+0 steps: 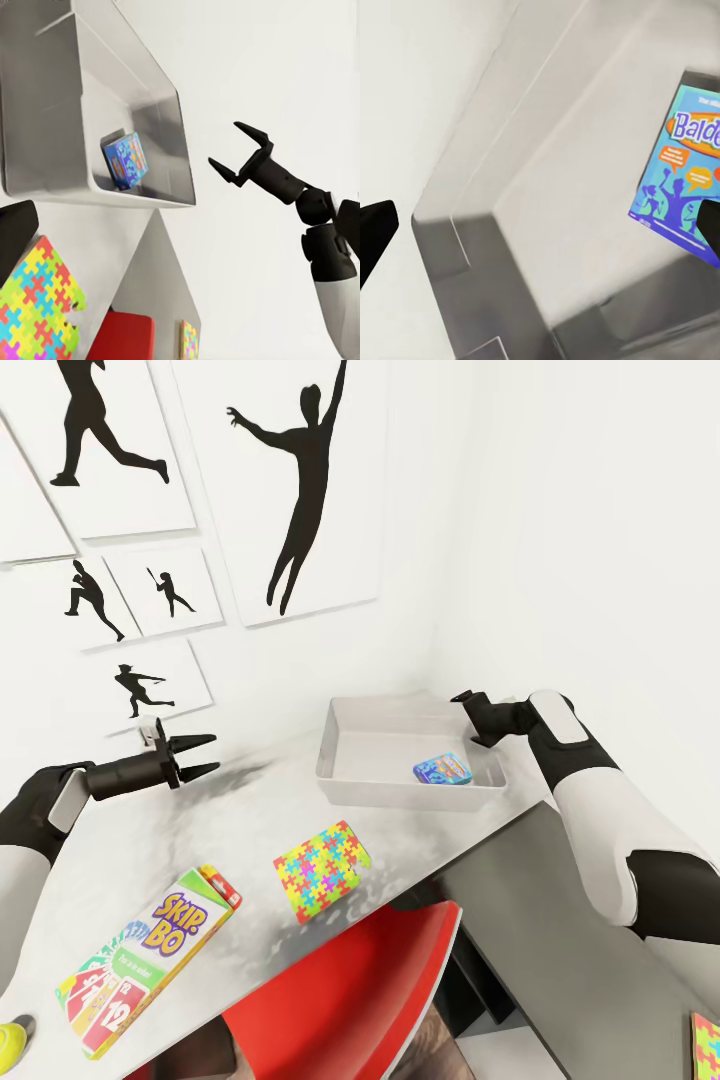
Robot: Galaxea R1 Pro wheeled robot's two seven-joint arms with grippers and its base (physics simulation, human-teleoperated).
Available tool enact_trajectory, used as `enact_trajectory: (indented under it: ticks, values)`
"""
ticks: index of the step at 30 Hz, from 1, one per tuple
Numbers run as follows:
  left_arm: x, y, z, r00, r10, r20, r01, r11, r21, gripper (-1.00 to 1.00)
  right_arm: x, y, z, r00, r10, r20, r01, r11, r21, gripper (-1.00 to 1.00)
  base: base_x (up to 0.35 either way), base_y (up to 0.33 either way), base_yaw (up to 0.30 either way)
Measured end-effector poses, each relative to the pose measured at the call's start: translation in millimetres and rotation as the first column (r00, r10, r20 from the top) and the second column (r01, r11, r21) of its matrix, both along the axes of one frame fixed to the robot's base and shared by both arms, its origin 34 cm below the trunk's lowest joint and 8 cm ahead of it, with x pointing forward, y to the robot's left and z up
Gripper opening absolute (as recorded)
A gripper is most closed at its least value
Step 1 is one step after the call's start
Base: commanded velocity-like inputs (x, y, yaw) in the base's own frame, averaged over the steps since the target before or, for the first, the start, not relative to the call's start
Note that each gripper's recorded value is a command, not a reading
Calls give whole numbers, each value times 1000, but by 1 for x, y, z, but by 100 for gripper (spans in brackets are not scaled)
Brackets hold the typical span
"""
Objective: Put all the toys in the child's room - the three board games (two on the bed and one on the table), the two jigsaw puzzles on the table, and the tennis ball on the table - inside the toy box on the table in the child's room.
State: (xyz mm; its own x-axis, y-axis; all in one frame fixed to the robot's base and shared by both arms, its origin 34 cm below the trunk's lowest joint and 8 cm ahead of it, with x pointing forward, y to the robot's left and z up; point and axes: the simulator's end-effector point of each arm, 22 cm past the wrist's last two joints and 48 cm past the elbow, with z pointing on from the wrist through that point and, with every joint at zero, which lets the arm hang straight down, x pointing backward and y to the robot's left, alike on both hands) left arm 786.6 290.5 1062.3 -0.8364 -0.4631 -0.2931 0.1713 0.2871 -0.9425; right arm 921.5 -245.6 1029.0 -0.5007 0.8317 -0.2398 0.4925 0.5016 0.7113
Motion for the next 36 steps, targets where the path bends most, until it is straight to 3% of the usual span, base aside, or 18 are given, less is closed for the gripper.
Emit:
enact_trajectory:
  ticks: [36]
  values:
    - [-5,3,37,998,-1,58,1,1000,-8,100,-3,3,40,999,4,49,-4,1000,3,100,-15,0,0]
